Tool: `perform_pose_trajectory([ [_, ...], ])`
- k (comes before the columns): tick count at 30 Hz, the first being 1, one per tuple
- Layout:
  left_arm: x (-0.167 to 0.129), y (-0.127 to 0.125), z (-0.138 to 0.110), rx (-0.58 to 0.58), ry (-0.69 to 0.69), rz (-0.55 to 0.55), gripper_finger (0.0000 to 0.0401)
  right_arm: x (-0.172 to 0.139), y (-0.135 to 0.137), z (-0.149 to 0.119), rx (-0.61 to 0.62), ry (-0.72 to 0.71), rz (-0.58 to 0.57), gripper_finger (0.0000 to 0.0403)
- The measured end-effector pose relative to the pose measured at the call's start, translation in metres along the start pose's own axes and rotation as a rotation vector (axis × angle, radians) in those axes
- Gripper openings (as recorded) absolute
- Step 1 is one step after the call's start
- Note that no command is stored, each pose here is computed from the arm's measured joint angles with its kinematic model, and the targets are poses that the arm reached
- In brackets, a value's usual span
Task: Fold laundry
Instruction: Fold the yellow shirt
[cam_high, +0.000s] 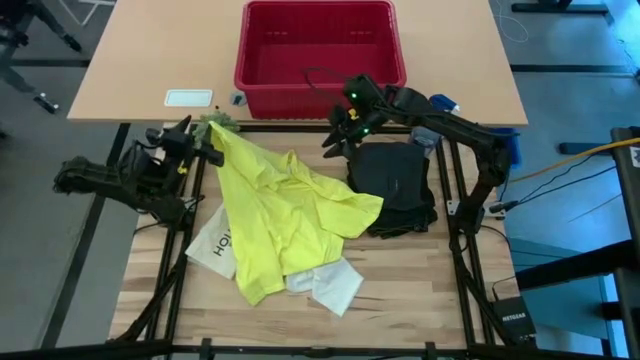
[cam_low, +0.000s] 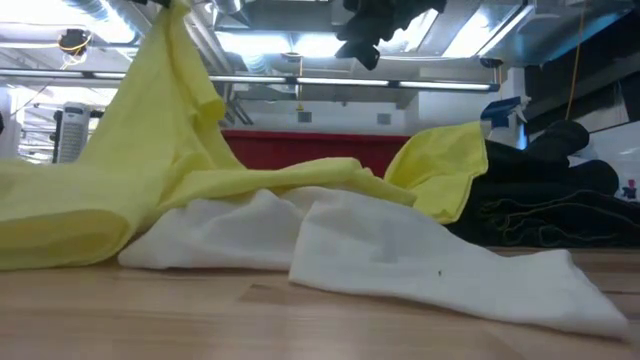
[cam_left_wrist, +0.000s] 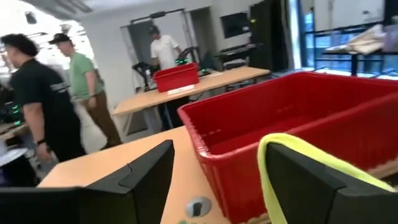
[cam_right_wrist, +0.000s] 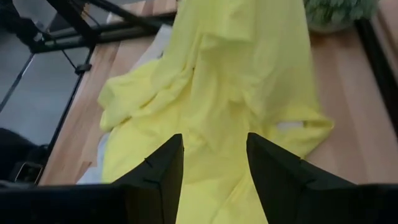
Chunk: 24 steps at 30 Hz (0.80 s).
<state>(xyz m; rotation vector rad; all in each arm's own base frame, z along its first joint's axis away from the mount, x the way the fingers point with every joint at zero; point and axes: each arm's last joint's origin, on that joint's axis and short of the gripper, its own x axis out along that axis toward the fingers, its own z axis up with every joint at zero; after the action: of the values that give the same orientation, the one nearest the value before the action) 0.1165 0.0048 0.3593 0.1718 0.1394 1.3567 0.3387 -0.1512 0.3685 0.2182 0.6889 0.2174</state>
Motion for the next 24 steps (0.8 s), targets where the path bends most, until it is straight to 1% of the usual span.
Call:
perform_pose_trajectory([
  [7,-0.011,-0.001,0.002,-0.111,-0.015,-0.096,0.0239,0.0,0.002,-0.008,0.028,0.072,0.014,0.0166],
  [9,-0.014,-0.008,-0.007,-0.118,-0.017,-0.116,0.0239,0.0,0.002,-0.008,0.028,0.07,0.02,0.0166],
  [12,-0.018,-0.021,-0.031,-0.161,-0.018,-0.141,0.0239,0.0,0.002,-0.006,0.018,0.055,0.02,0.0166],
  [13,-0.019,-0.025,-0.039,-0.194,-0.017,-0.149,0.0239,0.0,0.001,-0.006,0.014,0.05,0.019,0.0166],
  [16,-0.024,-0.032,-0.06,-0.341,-0.006,-0.183,0.0239,0.0,0.001,-0.005,0.016,0.041,0.024,0.0166],
  [19,-0.03,-0.036,-0.074,-0.477,0.007,-0.23,0.0239,0.0,0.002,-0.005,0.021,0.041,0.034,0.0166],
  [20,-0.032,-0.037,-0.077,-0.501,0.011,-0.25,0.0239,0.0,0.002,-0.005,0.023,0.044,0.035,0.0166],
  [22,-0.038,-0.037,-0.077,-0.487,0.009,-0.304,0.0239,0.0,0.002,-0.006,0.027,0.05,0.036,0.0166],
  [24,-0.044,-0.037,-0.078,-0.432,0.004,-0.338,0.0239,0.0,0.002,-0.007,0.036,0.062,0.039,0.0166],
])
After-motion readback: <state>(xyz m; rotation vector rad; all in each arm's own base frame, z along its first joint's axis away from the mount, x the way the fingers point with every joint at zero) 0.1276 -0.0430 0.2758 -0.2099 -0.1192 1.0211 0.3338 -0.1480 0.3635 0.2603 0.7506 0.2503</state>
